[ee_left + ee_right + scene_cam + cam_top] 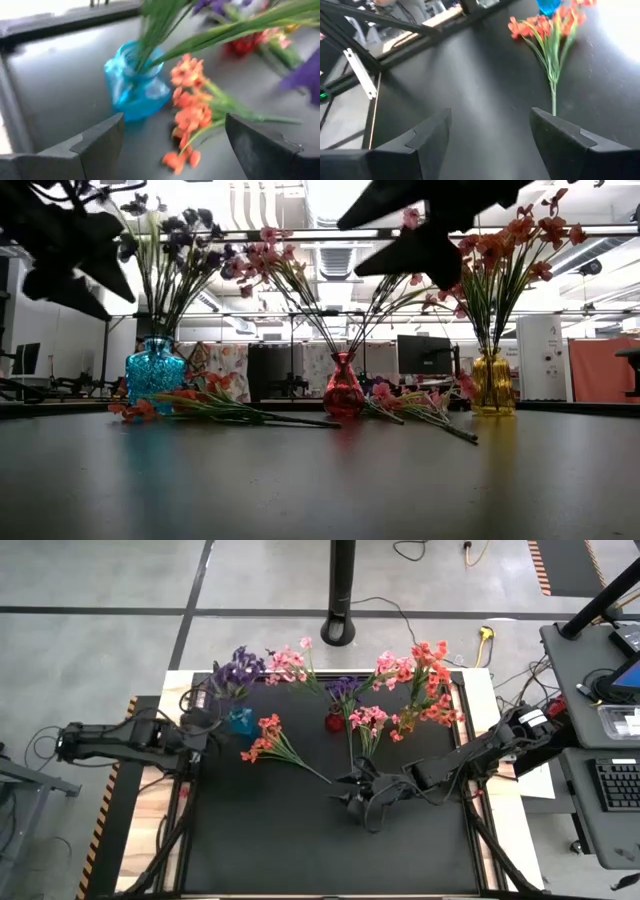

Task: Sort flowers into vase by color
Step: Put the bottom right purple flower into the blue vase, then put the pink flower into the red vase

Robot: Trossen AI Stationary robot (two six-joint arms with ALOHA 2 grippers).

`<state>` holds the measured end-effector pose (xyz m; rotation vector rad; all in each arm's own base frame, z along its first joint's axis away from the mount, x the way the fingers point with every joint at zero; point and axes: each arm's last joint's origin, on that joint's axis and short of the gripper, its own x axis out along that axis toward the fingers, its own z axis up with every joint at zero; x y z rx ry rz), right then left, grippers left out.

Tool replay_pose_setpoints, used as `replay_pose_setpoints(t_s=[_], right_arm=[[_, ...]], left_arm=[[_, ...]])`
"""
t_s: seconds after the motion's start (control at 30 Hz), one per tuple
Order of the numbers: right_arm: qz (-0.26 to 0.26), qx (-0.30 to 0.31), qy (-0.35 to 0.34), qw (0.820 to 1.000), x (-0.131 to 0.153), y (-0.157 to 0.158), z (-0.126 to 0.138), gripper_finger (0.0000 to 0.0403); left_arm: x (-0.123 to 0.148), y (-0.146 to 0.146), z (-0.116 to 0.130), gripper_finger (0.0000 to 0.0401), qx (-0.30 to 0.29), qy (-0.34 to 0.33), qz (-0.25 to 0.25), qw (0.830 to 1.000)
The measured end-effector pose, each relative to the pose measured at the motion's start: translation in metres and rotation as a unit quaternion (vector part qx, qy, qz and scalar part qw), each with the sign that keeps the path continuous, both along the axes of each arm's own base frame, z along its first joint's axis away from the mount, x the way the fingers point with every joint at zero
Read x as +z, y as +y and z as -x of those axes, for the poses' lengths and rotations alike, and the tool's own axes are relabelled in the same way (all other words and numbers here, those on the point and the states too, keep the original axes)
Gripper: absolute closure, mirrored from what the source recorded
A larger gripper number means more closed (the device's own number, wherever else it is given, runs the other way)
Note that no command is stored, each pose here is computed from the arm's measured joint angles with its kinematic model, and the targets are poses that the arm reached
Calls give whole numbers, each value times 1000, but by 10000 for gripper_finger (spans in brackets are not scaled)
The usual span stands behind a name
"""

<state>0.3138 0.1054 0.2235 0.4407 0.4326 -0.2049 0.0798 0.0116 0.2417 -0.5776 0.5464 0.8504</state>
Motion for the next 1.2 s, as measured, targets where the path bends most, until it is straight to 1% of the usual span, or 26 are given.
replay_pose_setpoints(t_s=[0.07, 0.13, 0.3, 0.4, 0.47, 0.57, 0.67, 0.73, 0.83, 1.0, 1.1, 1.2], right_arm=[[-5, -5, 11, 1000, -2, 0, 1, 145], [-8, -7, 15, 1000, -3, -1, 2, 147], [-18, -8, 21, 1000, -4, -1, 2, 146], [-45, -11, 35, 998, -6, -1, 4, 145], [-68, -21, 58, 996, -10, -2, 7, 147], [-97, -51, 110, 988, -18, -5, 13, 149], [-123, -105, 167, 973, -28, -11, 22, 149], [-127, -150, 195, 961, -33, -17, 27, 149], [-116, -217, 215, 945, -41, -28, 30, 152], [-104, -266, 218, 933, -51, -43, 25, 151], [-99, -292, 232, 923, -61, -57, 20, 153], [-96, -318, 247, 910, -72, -71, 17, 154]], left_arm=[[5, -1, 5, 75, -3, 15, 24, 1000], [13, -2, 8, 75, -14, 11, 40, 999], [39, -3, 13, 75, -51, -11, 47, 998], [60, -2, 21, 75, -57, -15, 46, 997], [74, -2, 26, 75, -60, -19, 43, 997], [93, -2, 35, 75, -67, -36, 50, 996], [110, -3, 44, 75, -84, -54, 75, 992], [119, -4, 47, 75, -91, -76, 88, 989], [127, -5, 46, 75, -103, -88, 106, 985], [126, -8, 30, 75, -128, -78, 142, 978], [123, -10, 22, 79, -134, -58, 153, 977], [117, -11, 24, 82, -118, -16, 180, 976]])
